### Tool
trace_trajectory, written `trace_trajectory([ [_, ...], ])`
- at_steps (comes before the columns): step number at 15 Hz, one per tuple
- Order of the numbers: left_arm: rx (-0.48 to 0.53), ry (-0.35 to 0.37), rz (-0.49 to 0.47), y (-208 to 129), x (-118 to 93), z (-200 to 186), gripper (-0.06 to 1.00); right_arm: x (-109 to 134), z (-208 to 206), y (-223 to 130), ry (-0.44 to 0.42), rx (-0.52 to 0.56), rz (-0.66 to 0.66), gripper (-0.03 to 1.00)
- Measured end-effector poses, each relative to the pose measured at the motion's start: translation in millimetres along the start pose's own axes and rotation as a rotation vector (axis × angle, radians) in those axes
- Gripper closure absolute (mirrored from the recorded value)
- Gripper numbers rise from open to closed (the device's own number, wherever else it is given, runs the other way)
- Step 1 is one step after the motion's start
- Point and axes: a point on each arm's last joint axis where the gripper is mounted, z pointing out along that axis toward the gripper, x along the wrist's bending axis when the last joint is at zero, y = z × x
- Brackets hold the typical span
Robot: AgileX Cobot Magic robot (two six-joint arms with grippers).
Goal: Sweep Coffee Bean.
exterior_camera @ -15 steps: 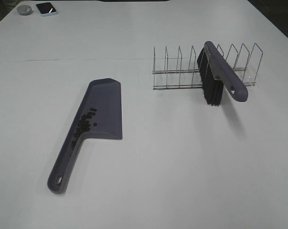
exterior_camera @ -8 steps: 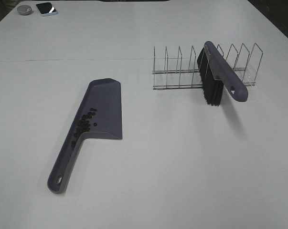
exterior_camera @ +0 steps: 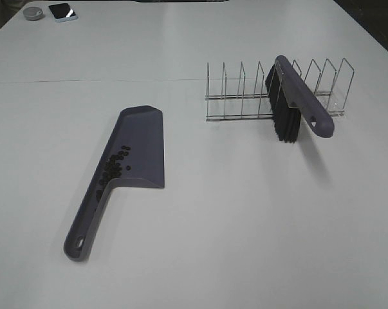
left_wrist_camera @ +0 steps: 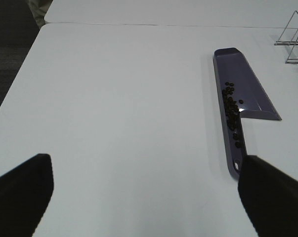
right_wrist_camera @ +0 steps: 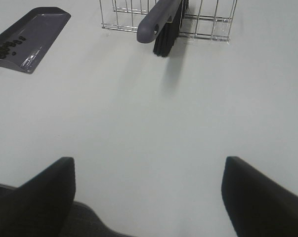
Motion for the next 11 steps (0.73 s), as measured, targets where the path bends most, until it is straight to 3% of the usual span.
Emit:
trace_trajectory([
  [11, 0.0, 0.0, 0.0, 0.0, 0.0, 0.0, 0.03, 0.0, 0.0, 0.0, 0.0, 0.0, 0.001, 0.22],
])
